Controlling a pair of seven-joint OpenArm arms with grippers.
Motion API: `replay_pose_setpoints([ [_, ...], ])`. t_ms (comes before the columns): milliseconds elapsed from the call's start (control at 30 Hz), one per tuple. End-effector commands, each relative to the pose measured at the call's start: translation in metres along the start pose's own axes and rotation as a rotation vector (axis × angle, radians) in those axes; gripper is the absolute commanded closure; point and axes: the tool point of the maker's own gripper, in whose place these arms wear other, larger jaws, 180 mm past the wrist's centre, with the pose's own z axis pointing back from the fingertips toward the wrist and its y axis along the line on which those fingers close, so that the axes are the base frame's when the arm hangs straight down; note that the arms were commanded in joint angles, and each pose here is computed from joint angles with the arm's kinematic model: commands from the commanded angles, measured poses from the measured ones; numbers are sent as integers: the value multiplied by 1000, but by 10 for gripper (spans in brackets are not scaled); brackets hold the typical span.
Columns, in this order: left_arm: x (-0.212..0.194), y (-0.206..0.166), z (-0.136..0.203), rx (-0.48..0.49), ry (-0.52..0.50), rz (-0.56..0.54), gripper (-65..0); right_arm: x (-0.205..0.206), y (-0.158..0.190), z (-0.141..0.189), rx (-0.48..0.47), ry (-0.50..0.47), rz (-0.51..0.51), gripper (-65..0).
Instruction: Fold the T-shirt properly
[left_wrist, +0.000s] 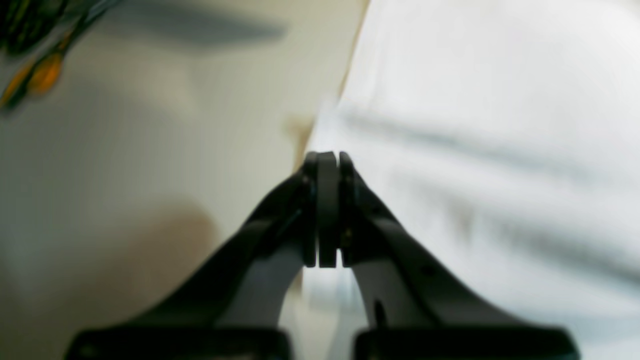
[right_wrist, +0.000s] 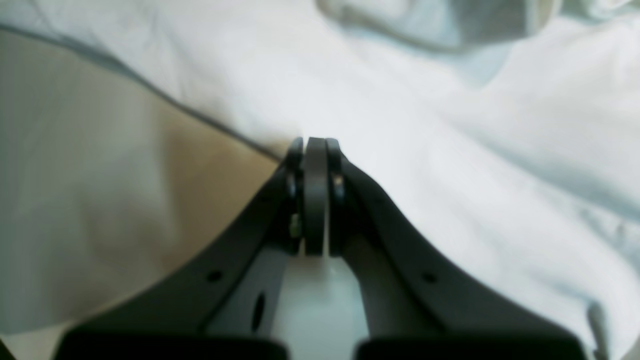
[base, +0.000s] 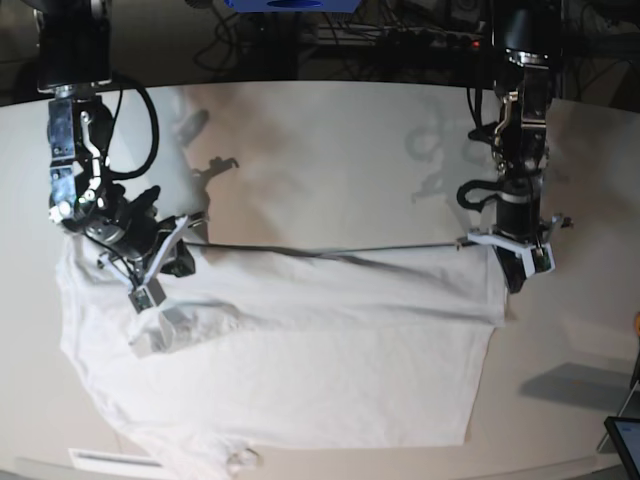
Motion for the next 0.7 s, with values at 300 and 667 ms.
replay_pose_setpoints([
  [300,-53,-21,-20,-43,125,-74,0,43,-99,48,-222,-164,-108,-338],
  [667,-64,1,-17,-14,155,-113,0,36,-142,32,-245,-35,-186,-340],
])
